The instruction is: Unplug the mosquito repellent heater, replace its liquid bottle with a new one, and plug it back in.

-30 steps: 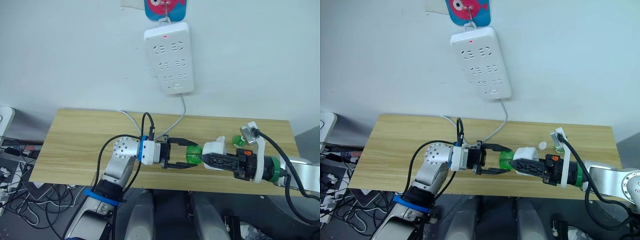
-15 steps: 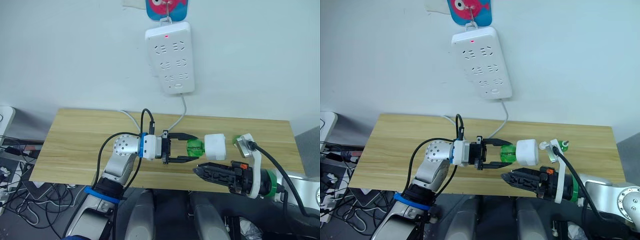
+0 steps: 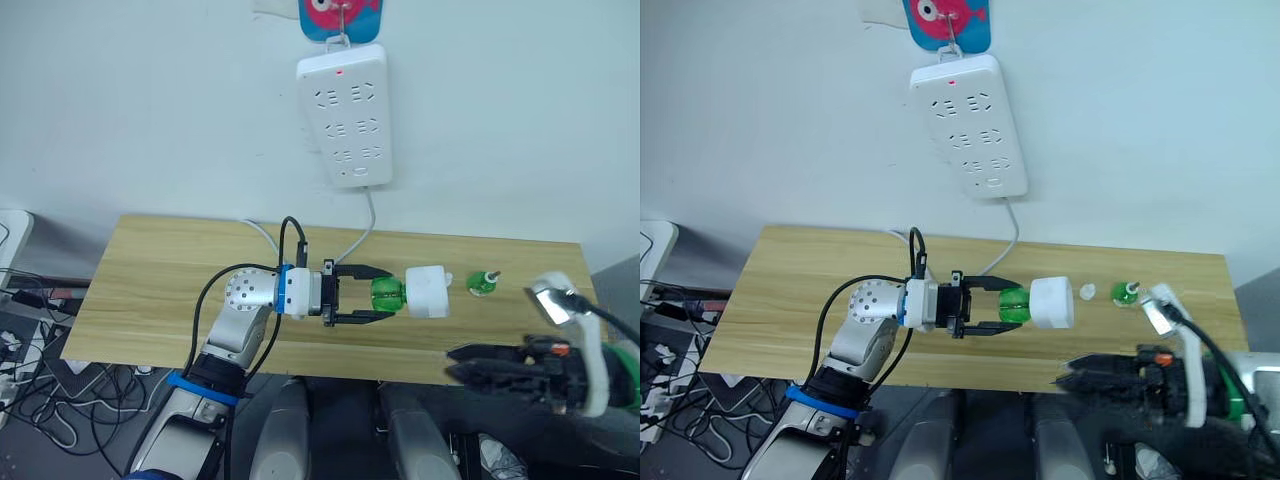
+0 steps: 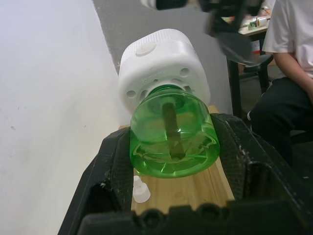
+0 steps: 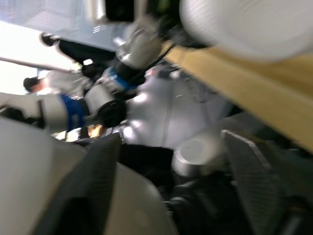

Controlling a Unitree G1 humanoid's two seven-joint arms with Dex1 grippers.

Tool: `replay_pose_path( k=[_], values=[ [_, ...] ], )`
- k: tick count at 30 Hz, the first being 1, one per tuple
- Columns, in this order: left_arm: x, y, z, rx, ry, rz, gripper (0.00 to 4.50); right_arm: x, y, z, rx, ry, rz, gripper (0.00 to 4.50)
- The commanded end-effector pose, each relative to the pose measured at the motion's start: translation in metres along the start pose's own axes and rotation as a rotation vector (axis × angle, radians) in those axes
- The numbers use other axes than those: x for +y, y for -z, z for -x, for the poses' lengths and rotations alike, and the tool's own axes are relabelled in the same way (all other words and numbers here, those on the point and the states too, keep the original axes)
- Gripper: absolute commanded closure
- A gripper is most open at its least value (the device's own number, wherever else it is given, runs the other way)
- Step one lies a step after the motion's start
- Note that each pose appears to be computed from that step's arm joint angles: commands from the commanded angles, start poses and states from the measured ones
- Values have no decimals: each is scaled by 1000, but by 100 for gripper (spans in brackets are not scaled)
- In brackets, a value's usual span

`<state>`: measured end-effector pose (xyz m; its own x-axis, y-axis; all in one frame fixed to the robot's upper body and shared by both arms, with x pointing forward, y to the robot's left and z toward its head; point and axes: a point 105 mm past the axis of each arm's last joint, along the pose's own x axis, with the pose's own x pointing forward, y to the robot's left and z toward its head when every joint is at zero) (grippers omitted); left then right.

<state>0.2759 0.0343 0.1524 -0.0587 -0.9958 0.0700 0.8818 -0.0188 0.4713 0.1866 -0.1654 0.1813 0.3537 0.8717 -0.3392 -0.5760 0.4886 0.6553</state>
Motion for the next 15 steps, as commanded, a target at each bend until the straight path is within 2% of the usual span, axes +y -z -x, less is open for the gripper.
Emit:
replay_pose_path(
  k=[1,6,10,15],
  values=[
    [-6,-11,-2,-41,30,-39,224,-22,-19,7,-86,123,9,265],
    [-11,-16,0,-61,48,-31,224,-51,-33,0,-151,208,33,445],
    [-10,-18,0,-65,48,-29,224,-58,-38,-18,-179,190,35,448],
    [-11,-19,0,-66,49,-24,224,-45,-33,-38,-160,108,30,448]
  ],
)
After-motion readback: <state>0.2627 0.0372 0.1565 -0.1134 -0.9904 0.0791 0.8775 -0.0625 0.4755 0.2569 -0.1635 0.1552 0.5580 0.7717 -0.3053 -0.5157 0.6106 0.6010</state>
